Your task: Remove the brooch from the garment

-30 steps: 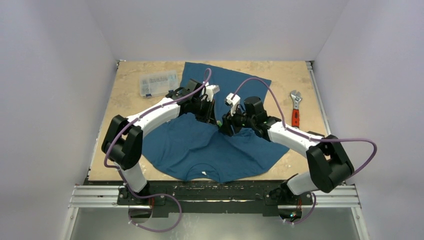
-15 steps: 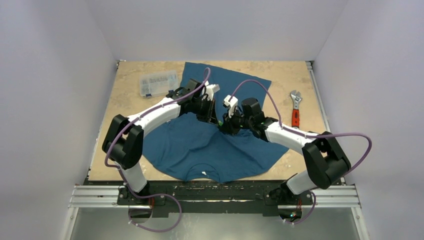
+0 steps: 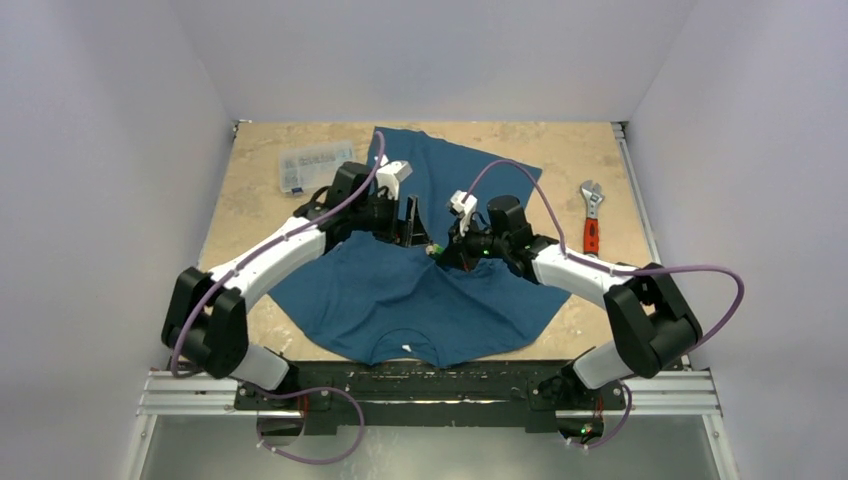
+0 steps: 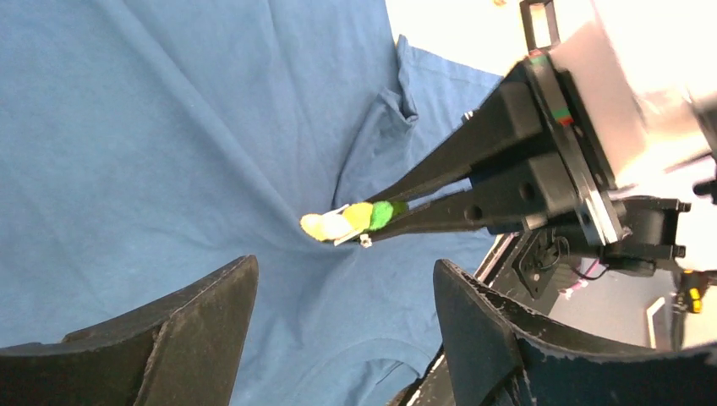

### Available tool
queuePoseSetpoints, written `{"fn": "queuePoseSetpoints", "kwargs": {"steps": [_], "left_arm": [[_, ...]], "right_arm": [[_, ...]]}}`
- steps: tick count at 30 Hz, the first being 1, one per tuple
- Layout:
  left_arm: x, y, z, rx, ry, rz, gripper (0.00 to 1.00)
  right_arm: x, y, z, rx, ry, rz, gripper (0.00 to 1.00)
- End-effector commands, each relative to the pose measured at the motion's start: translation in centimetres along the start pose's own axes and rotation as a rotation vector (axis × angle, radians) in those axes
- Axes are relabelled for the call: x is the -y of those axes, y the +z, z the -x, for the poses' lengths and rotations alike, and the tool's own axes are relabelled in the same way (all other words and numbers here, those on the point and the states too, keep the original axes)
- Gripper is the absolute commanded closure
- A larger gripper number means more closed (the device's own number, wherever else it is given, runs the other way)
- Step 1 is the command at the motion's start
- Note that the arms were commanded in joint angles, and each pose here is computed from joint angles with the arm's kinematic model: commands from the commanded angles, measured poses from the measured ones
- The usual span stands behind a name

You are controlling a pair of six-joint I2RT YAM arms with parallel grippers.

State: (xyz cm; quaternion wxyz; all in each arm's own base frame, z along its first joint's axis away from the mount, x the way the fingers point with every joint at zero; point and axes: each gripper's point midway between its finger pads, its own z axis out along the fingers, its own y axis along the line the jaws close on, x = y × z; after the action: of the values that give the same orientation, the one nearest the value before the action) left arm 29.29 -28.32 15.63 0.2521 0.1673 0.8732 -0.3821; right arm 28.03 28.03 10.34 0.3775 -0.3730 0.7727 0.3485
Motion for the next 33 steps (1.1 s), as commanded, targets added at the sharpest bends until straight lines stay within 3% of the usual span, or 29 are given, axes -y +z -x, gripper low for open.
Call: {"fn": "queuePoseSetpoints", "kwargs": {"steps": [1,5,7,20,27,30,33], "left_arm": [[0.0,-2.0,1.6,0.174,0.175,-0.013,0.25],[0.4,-1.9,0.6,0.256,0.262,-0.093,0.31],[0.5,-1.2,-0.4,0.228,0.275,-0.137,0.36],[-0.2,3.5,-4.1,0.117,0.359,-0.193,0.43],[-0.6,4.3,-6.1,0.058,0.345,-0.170,0.77],[-0.5,4.1,-6.6,0.040,0.345,-0.184,0.87],[-0.4,4.0,-6.8,0.033,0.342,-0.189,0.91]], "right_arm": [[-1.4,-0.4,1.1,0.063,0.057,0.107,1.00],[-1.0,-1.0,1.1,0.078,0.103,0.118,1.00],[-0.6,-1.2,0.9,0.076,0.135,0.122,1.00],[0.0,-1.5,0.6,0.079,0.258,0.154,0.97],[-0.1,-1.6,0.5,0.078,0.304,0.173,0.95],[0.0,-1.6,0.4,0.081,0.316,0.176,0.92],[0.0,-1.6,0.5,0.086,0.327,0.177,0.87]]}}
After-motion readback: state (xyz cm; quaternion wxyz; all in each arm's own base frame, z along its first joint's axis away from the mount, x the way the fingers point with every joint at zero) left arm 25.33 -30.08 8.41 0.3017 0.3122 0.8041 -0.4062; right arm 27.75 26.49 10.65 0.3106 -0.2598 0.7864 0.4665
